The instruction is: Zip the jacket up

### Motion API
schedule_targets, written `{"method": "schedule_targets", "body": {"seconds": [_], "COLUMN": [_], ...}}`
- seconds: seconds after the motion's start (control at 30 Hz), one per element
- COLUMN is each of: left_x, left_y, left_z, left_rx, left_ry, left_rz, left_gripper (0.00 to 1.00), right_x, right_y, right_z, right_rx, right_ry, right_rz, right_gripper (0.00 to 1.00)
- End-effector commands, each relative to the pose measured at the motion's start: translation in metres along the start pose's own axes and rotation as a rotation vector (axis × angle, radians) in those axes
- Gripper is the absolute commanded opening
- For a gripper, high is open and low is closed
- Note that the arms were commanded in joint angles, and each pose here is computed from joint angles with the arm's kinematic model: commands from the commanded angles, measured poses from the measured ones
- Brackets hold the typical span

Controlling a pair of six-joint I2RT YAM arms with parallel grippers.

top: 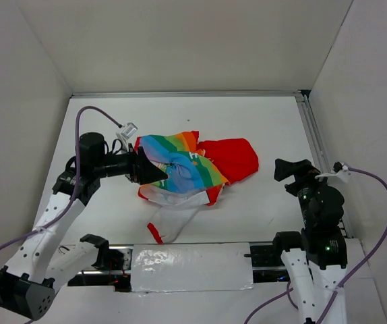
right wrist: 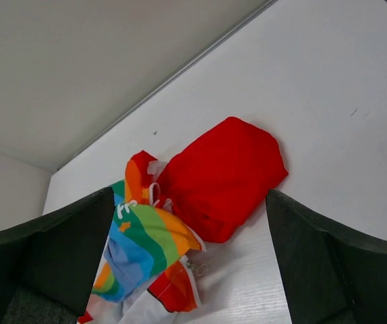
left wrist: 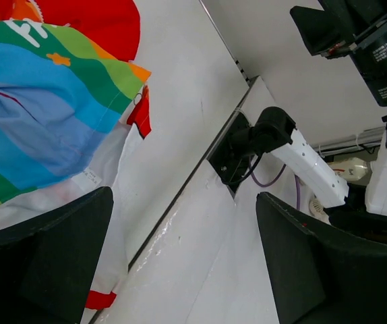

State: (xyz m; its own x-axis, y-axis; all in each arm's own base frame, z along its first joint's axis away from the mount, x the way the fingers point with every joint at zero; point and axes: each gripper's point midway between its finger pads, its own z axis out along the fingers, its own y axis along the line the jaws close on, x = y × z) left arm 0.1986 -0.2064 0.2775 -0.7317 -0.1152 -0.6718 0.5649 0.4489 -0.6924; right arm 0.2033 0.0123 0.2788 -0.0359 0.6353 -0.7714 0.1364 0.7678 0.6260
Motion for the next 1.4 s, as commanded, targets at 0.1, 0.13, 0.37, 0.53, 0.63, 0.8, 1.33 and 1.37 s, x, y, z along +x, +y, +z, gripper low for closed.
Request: {"method": "schedule_targets", "body": {"seconds": [0.1,0.13,0.37,0.53,0.63,0.8,1.33,1.37], "left_x": [-0.024,-0.021,-0.043,-0.072,-0.081,-0.06,-0.054,-0.059], "left_y": [0.017,0.027,0.071,0.113,0.143,0.186,0.224,0.218], "left_z": [0.012,0.02,0.067,0.119,0.147,0.185,0.232,0.23], "left_rx": [-0.101,-0.135,-0.283,-0.329,-0.381,-0.464,-0.448,-0.439], "left_ry": [-0.028,0.001,0.084,0.182,0.221,0.336,0.36,0.346], "left_rz": [-0.019,-0.051,-0.104,-0.155,-0.175,-0.192,-0.124,-0.11], "left_gripper": [0.99,0.99,0.99,0.99,0.99,0.99,0.0,0.0], "right_x": [0.001,0.006,0.044,0.077,0.097,0.138,0.234,0.234], "right_y": [-0.008,-0.013,-0.031,-0.043,-0.051,-0.053,-0.044,-0.041], "right_z": [0.009,0.012,0.05,0.072,0.085,0.109,0.196,0.199], "right_rx": [0.084,0.107,0.232,0.25,0.271,0.289,0.372,0.373], "right_ry": [0.053,0.078,0.269,0.348,0.403,0.52,0.742,0.743], "right_rz": [-0.03,-0.047,-0.019,0.015,0.009,-0.009,-0.031,-0.029], "right_gripper": [1.0,1.0,1.0,1.0,1.0,1.0,0.37,0.16]}}
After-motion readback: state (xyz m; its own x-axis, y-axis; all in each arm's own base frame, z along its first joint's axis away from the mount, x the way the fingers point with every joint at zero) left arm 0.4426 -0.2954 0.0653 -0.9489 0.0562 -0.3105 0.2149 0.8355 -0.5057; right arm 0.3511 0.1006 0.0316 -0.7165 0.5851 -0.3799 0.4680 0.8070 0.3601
